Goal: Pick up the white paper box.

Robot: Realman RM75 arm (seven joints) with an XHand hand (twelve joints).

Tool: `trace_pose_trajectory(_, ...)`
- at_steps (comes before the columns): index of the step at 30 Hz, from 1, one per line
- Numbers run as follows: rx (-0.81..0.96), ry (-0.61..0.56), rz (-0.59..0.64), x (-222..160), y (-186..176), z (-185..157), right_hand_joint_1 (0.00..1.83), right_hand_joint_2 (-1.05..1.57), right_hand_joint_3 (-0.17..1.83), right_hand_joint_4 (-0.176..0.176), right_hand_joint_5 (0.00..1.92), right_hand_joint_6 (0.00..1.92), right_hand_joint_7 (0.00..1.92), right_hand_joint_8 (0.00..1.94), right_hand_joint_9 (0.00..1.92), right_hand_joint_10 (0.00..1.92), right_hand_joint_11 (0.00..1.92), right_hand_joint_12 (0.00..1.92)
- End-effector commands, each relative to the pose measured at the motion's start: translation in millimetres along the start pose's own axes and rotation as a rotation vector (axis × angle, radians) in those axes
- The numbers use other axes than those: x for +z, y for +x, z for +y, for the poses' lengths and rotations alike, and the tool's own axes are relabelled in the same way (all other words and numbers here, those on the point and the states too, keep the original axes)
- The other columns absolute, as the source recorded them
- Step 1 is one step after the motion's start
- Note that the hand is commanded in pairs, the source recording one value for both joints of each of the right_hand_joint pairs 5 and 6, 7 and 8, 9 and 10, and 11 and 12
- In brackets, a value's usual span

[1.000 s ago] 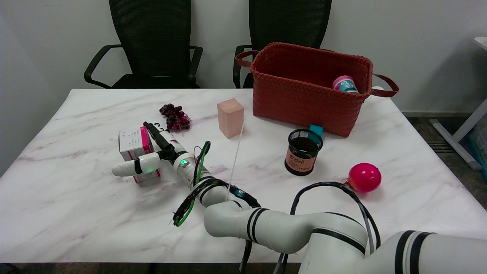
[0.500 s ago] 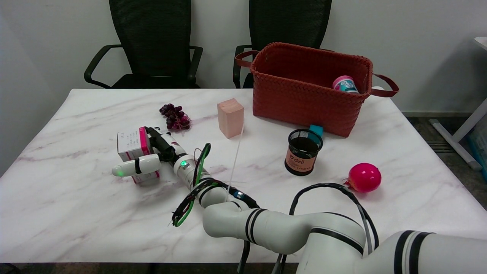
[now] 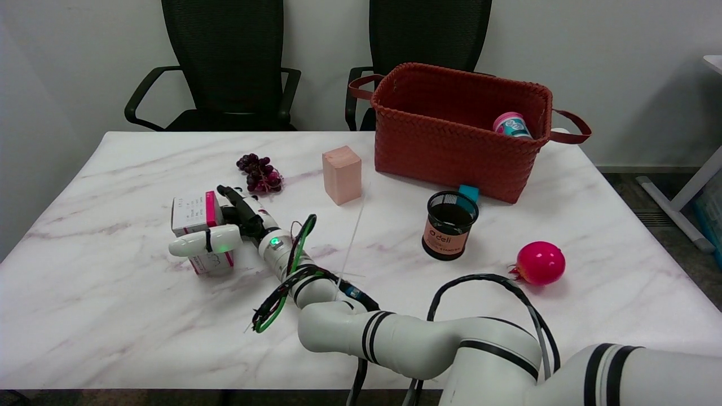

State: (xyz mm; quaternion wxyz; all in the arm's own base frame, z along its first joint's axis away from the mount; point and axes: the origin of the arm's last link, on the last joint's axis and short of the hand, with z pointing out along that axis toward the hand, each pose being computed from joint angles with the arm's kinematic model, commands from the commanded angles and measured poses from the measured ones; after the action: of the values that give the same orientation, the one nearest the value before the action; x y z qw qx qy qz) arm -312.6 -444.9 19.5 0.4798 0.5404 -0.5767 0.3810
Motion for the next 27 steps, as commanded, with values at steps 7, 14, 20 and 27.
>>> trace_pose_trajectory(7,0.052,-0.009,0.018,-0.6,-0.9,0.1,1.19,-0.03,-0.17,0.0,0.52,0.52,1.0,1.0,0.84,0.84,0.39,0.39)
trace_pose_trajectory(14,0.049,-0.023,0.011,-1.4,-1.8,3.6,1.31,0.46,0.45,0.0,0.98,0.98,1.2,1.2,1.07,1.07,0.83,0.83)
trace_pose_trajectory(20,0.051,-0.021,0.01,-1.8,-3.1,3.3,1.37,0.97,0.54,0.0,1.6,1.6,1.37,1.37,1.22,1.22,1.08,1.08)
trace_pose_trajectory(27,0.069,0.04,0.018,-3.5,-2.8,-8.0,1.37,1.07,0.53,0.0,1.64,1.64,1.4,1.4,1.25,1.25,1.14,1.14)
